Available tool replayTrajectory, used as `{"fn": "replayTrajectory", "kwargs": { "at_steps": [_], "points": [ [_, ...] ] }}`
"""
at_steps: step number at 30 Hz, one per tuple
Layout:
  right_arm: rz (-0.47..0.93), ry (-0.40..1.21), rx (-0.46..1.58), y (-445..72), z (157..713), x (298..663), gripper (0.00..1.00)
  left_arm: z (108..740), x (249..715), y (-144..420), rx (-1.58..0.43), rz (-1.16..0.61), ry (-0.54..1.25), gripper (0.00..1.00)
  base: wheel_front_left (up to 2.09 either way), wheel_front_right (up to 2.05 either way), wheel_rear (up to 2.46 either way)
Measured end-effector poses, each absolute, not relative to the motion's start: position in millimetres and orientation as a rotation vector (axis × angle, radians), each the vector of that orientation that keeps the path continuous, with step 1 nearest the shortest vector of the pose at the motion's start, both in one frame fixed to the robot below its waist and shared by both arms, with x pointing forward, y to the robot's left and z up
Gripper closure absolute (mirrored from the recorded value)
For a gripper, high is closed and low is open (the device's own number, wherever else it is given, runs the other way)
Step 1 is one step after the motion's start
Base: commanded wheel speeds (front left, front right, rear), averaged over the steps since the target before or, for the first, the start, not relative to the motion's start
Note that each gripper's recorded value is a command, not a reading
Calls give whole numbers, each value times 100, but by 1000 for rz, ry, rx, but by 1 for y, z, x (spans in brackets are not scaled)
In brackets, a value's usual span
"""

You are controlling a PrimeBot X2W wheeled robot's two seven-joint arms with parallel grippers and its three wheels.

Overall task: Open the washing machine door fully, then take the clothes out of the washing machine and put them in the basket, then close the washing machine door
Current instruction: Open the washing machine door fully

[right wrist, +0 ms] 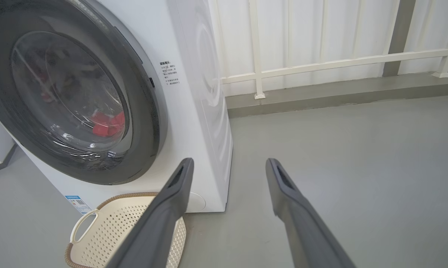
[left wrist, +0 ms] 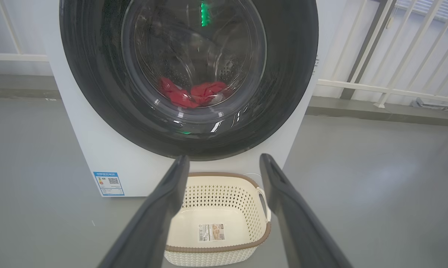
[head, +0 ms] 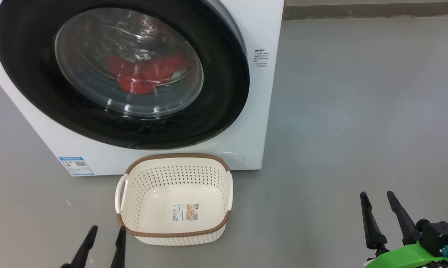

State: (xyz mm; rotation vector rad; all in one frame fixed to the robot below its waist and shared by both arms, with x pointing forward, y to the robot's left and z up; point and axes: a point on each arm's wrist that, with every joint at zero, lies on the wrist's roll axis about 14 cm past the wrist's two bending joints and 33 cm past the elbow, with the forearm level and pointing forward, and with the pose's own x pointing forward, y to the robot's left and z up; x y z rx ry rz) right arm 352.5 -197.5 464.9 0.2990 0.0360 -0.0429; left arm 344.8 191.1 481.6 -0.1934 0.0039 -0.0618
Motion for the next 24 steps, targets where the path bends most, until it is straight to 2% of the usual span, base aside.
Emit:
{"fn": "replayTrajectory", "kwargs": {
  "at_steps": [2,3,4,5,6,10,16,24],
  "points": [
    [-42,27,307,-197,467,353,0,481,345,191,-194,-62,5,0,0,0,0],
    [-42,19,317,-197,469,354,31,481,345,191,-194,-62,6,0,0,0,0],
    [-43,12,333,-197,471,355,53,481,345,191,-194,-63,6,0,0,0,0],
    [-42,4,353,-196,474,356,66,481,345,190,-195,-63,6,0,0,0,0],
    [-42,-6,377,-195,476,357,100,481,346,189,-197,-65,6,0,0,0,0],
    [-35,-53,490,-190,490,368,100,480,347,186,-202,-73,8,0,0,0,0],
    [28,-198,647,-177,541,410,100,480,351,178,-213,-94,12,0,0,0,0],
    [144,-328,736,-153,600,458,100,485,362,176,-221,-108,-2,0,0,0,0]
  ]
}}
